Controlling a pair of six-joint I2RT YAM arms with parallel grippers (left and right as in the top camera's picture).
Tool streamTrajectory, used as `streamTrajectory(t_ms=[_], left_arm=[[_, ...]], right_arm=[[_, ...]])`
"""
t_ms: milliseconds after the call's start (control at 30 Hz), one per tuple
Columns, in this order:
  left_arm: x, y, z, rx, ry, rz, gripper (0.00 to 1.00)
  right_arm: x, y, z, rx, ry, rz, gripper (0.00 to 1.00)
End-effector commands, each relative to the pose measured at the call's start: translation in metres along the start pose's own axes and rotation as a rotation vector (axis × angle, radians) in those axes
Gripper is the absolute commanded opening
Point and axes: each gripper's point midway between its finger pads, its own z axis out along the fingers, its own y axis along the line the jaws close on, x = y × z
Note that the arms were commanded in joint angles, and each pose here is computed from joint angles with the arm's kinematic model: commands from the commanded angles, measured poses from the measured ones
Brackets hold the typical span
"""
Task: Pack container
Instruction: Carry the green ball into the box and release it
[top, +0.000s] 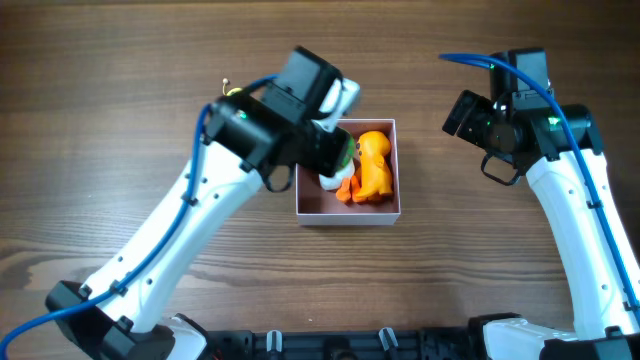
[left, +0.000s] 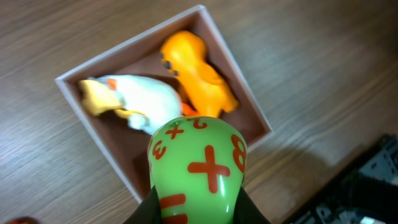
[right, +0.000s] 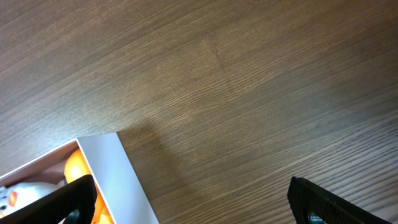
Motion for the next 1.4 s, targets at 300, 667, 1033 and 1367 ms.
streamTrajectory(t_ms=[300, 667, 1033, 1367], left_arm=[[0.030, -0.030, 0.088, -0.046, 0.190, 0.105, 0.04], [0.040, -0.019, 0.109, -0.092, 0.249, 0.102, 0.04], [0.067, -0.012, 0.125, -0.105, 0.313, 0.102, 0.04], [0.066, -0.015, 0.125, -0.089, 0.310, 0.101, 0.61]], right_arm=[[-0.002, -0.002, 0.001, 0.015, -0.009, -0.007, 1.00], [-0.002, -0.002, 0.001, 0.015, -0.009, -0.007, 1.00], [-0.002, -0.002, 0.001, 0.015, -0.009, -0.007, 1.00], [-0.002, -0.002, 0.001, 0.015, -0.009, -0.007, 1.00]])
